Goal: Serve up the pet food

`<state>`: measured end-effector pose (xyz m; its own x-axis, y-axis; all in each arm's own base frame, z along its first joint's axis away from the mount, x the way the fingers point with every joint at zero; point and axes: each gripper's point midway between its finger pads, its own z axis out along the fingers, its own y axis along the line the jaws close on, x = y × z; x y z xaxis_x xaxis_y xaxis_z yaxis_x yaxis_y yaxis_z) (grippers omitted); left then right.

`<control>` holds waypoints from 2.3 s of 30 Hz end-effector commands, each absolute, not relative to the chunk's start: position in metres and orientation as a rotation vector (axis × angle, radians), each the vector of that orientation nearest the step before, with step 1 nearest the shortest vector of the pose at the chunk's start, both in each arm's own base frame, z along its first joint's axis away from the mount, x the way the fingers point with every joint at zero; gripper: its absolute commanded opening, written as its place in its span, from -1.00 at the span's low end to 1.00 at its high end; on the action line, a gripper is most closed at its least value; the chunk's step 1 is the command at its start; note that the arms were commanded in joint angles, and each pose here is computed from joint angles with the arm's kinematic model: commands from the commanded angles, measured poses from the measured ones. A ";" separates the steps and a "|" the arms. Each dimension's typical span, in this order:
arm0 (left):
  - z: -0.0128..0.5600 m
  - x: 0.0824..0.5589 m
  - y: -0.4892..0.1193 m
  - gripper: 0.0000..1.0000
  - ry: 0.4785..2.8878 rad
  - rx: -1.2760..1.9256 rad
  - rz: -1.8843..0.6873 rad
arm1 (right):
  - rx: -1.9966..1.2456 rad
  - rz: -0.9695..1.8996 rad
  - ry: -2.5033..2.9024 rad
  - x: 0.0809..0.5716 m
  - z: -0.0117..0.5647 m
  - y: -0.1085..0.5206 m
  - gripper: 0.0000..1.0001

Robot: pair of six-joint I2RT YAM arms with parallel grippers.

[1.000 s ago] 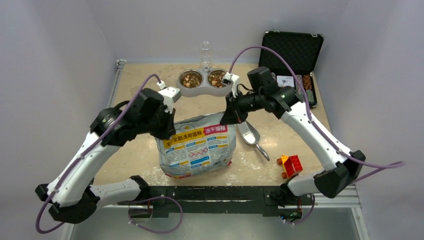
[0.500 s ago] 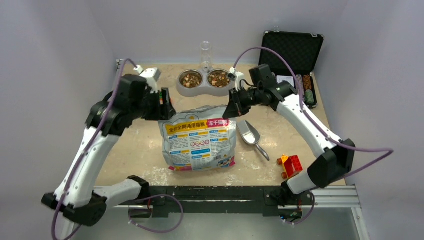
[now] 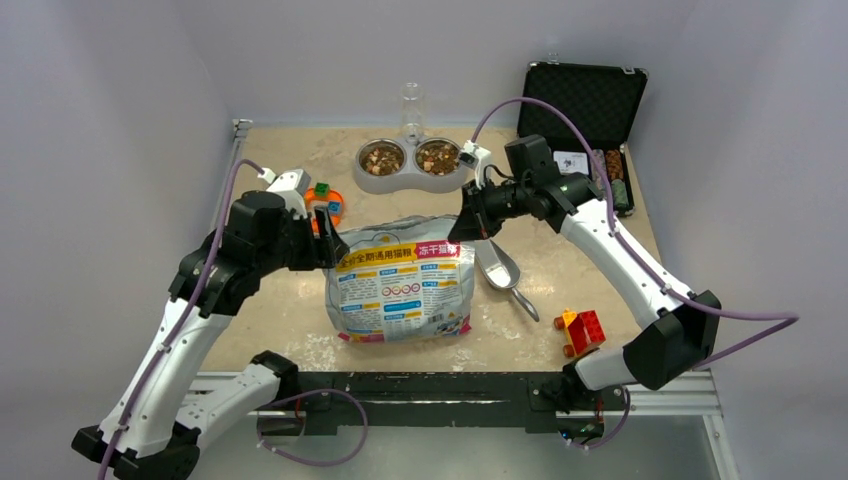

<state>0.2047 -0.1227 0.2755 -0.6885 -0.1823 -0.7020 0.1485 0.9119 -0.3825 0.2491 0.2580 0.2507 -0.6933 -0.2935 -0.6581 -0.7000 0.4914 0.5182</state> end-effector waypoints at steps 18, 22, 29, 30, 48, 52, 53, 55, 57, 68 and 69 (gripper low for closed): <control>0.306 0.216 -0.113 -0.05 1.991 0.003 -0.523 | -0.874 1.082 1.921 0.238 0.278 0.250 -0.15; 0.311 0.210 -0.113 0.10 1.998 -0.063 -0.564 | -0.849 1.115 1.881 0.239 0.290 0.254 0.02; 0.314 0.215 -0.108 -0.43 2.052 -0.080 -0.504 | -0.797 1.075 1.891 0.250 0.291 0.252 0.07; 0.311 0.215 -0.105 -0.48 2.069 -0.087 -0.481 | -0.786 1.059 1.897 0.250 0.292 0.250 0.05; 0.345 0.179 -0.134 -0.15 1.969 0.261 -0.676 | -0.856 1.120 1.859 0.233 0.293 0.232 -1.00; 0.379 0.188 -0.149 0.02 1.905 0.356 -0.712 | -0.892 1.141 1.878 0.228 0.293 0.232 -0.97; 0.386 0.196 -0.155 0.02 1.892 0.381 -0.719 | -0.896 1.144 1.871 0.226 0.295 0.232 -0.92; 0.398 0.207 -0.173 0.02 1.838 0.452 -0.760 | -0.902 1.148 1.857 0.224 0.298 0.232 -0.84; 0.399 0.216 -0.197 -0.03 1.792 0.554 -0.785 | -0.900 1.144 1.859 0.225 0.299 0.232 -0.79; 0.339 0.219 -0.275 0.07 1.676 1.088 -0.611 | -0.877 1.062 1.875 0.231 0.305 0.225 -0.52; 0.331 0.219 -0.276 0.07 1.673 1.111 -0.584 | -0.881 1.062 1.870 0.231 0.307 0.225 -0.50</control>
